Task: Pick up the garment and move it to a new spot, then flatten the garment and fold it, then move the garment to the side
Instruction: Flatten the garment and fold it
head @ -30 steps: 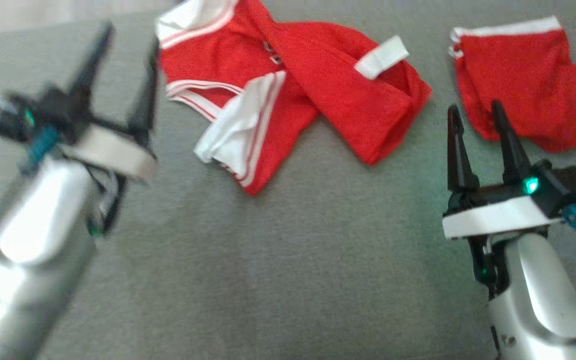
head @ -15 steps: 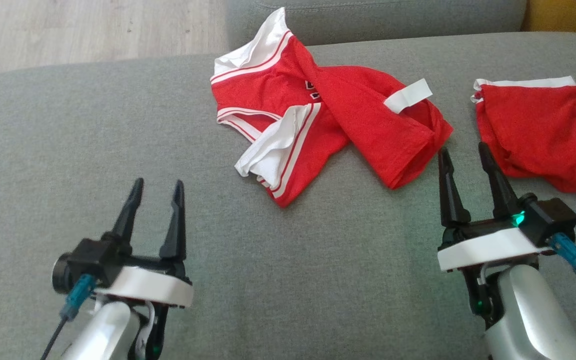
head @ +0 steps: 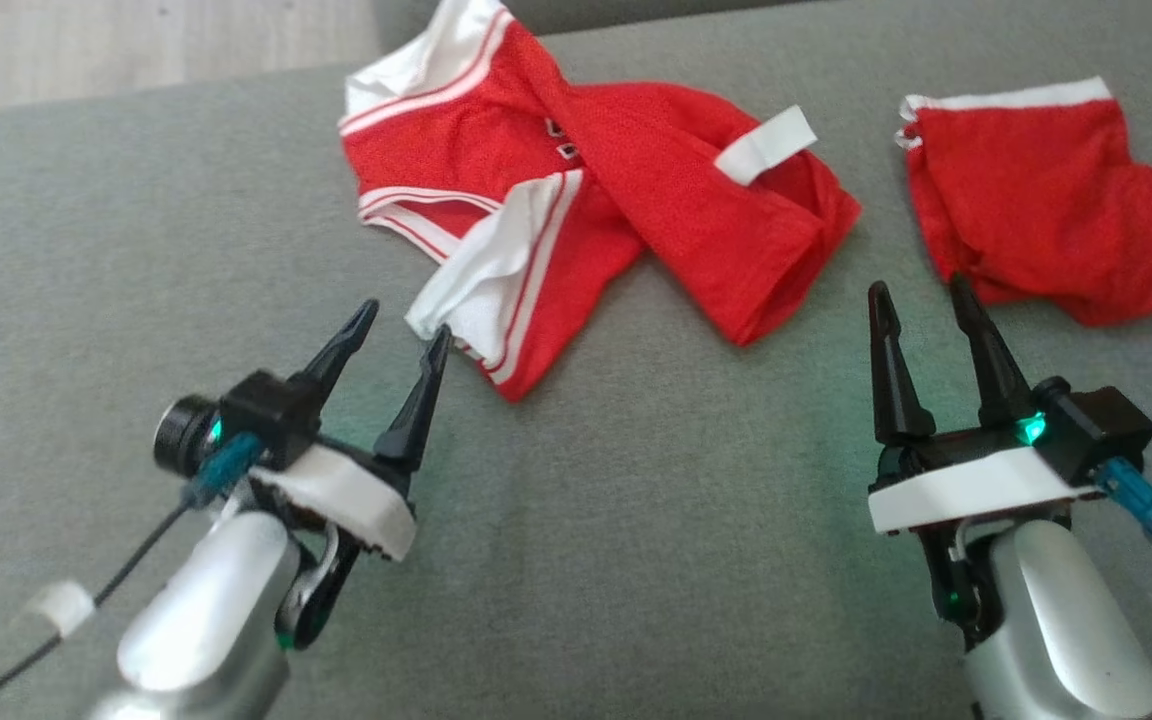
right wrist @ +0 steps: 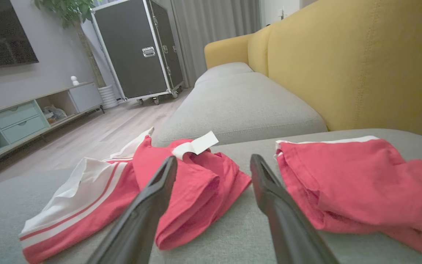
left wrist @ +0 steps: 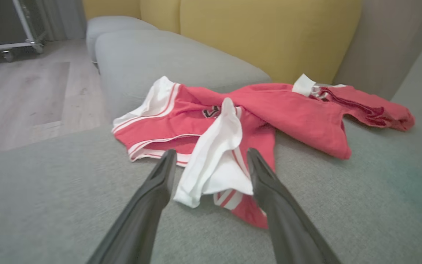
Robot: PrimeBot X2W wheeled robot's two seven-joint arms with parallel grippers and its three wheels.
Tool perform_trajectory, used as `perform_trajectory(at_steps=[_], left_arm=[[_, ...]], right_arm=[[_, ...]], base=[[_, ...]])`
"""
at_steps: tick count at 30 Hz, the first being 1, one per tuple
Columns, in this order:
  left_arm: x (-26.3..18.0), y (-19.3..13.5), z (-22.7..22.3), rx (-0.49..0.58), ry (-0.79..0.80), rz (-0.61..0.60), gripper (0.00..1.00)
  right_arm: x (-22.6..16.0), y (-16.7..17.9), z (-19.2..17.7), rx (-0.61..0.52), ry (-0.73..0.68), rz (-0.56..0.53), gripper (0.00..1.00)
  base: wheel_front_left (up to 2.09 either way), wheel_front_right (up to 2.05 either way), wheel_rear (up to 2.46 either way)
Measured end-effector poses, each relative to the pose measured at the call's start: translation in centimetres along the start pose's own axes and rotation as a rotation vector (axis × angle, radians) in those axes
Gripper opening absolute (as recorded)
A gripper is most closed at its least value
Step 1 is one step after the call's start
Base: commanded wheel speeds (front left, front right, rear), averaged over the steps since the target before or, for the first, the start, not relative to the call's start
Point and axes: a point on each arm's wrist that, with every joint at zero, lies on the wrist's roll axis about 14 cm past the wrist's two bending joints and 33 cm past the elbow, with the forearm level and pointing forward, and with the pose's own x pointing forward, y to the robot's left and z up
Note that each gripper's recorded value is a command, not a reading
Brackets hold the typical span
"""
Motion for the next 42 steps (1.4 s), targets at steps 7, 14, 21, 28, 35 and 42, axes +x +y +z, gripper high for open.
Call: perform_trajectory(at_steps=[7, 14, 21, 28, 35, 42], left_arm=[[3.6, -0.9, -2.4, 0.033, 0.128, -0.089, 1.00], [6.3, -0.2, -4.5, 0.080, 0.223, -0.102, 1.00], [7.7, 0.5, -6.0, 0.094, 0.261, -0.085, 0.71], [7.5, 0.5, -4.2, 0.134, 0.190, -0.093, 0.00], [6.6, 3.5, 1.6, 0.285, 0.022, -0.031, 0.00], [5.0, 5.0, 8.0, 0.435, -0.132, -0.009, 0.00]], right_arm=[[0.2, -2.0, -0.1, -0.003, 0.000, -0.054, 1.00], [-0.1, -3.9, -0.6, -0.007, 0.013, -0.106, 1.00], [-0.5, -5.0, -1.0, -0.006, 0.026, -0.139, 1.00], [-0.5, -4.7, -0.2, -0.005, 0.005, -0.130, 1.00], [-0.2, -3.3, 0.7, 0.001, -0.020, -0.091, 1.00], [0.1, -1.7, 0.9, 0.008, -0.024, -0.045, 1.00]], base=[[0.00, 0.00, 0.00], [0.00, 0.00, 0.00], [0.00, 0.00, 0.00], [0.00, 0.00, 0.00], [0.00, 0.00, 0.00], [0.00, 0.00, 0.00]])
